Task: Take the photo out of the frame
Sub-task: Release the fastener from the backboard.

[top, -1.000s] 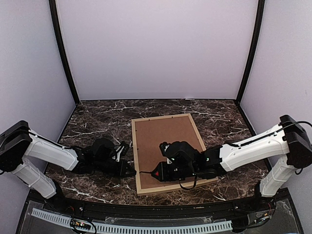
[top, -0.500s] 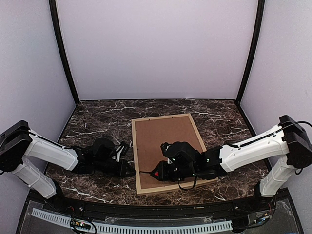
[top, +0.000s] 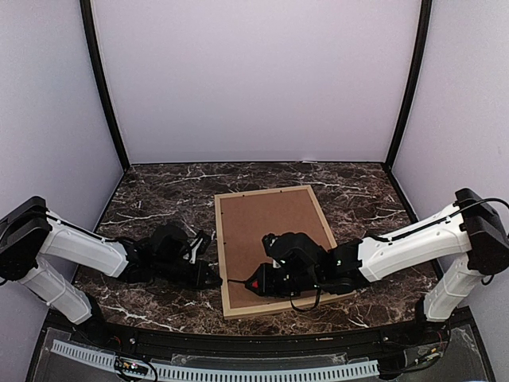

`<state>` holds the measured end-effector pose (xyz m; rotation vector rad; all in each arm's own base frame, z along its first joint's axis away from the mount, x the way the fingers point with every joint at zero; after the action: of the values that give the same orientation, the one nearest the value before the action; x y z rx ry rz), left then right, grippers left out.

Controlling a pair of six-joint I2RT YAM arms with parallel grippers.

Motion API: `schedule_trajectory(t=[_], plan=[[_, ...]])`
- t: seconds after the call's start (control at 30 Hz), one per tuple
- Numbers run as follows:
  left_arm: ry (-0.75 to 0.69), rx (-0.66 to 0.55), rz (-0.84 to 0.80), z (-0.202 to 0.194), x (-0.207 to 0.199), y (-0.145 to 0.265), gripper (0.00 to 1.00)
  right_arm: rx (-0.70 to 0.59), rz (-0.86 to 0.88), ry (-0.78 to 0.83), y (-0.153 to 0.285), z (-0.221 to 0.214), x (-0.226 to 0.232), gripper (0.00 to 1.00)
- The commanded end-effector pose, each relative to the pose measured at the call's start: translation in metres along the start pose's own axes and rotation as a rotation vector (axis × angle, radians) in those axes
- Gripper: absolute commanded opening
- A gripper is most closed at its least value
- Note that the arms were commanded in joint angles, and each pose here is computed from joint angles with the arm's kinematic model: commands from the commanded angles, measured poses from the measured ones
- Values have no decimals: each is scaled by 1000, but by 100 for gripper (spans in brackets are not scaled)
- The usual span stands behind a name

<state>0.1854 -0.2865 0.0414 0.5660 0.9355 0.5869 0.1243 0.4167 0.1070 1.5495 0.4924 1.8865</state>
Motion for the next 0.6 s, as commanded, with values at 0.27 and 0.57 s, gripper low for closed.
schedule_trajectory(t=[0.27,0.57], plan=[[-2,39,117,-15,24,-7,4,259,563,83,44,-64,141,0],[-12,17,101,-14,22,-4,4,259,575,64,42,-65,138,0]])
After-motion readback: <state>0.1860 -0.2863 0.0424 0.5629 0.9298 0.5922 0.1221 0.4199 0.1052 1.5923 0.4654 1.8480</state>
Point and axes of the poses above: each gripper's point midway between its finger pads, its own y axis back along the fingers, its own x axis along the line the jaws close on, z = x × y, the point moved 1 cm from there along y, back along the fingers, and after that the axes turned 10 degrees about -y, right-handed, at the moved point
